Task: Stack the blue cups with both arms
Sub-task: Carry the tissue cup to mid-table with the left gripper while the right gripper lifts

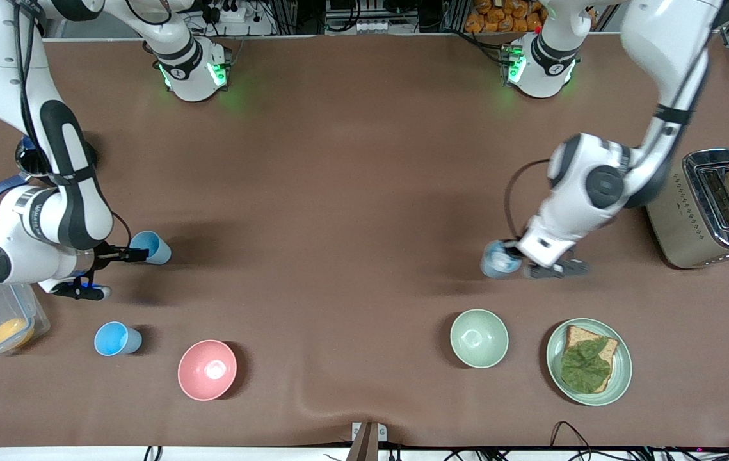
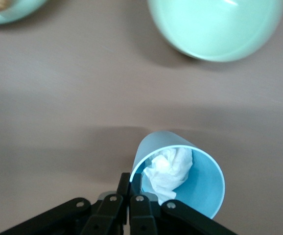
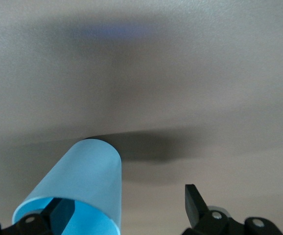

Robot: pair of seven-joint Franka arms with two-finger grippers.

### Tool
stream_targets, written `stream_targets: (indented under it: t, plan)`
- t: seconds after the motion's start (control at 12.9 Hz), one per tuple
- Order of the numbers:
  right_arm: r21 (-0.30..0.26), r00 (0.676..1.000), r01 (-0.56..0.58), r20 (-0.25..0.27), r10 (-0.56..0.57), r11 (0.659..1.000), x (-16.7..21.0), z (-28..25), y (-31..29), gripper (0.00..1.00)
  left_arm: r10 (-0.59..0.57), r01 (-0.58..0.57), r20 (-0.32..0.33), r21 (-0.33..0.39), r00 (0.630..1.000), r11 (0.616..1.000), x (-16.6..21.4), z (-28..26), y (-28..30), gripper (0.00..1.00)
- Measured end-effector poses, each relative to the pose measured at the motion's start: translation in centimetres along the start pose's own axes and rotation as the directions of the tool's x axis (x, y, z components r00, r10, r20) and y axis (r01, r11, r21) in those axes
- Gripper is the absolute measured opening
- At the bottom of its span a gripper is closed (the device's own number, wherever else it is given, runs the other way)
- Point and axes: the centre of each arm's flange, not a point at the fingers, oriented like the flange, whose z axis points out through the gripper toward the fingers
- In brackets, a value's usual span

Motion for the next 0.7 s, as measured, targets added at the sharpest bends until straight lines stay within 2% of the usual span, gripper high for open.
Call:
stream_targets:
  t: [0.08,0.47,0.7]
  plan:
    - [0.0,1.0,0.0,-0.001,0.0,1.0,0.0,0.0,0.0,0.96,-0.025,0.025,0.012,-0.016,1.0,1.0,-2.1,-0.1,3.7,0.03]
    - [0.001,1.0,0.001,-0.001,-0.001,1.0,0.0,-0.1,-0.1,0.36,-0.139,0.142,0.076,-0.037,0.987,0.989,-14.5,1.8,20.5,0.03]
    - [0.009,1.0,0.001,-0.001,-0.001,1.0,-0.2,-0.4,-0.3,0.05,-0.166,0.169,0.103,-0.019,0.981,0.985,-20.3,4.9,27.0,0.03]
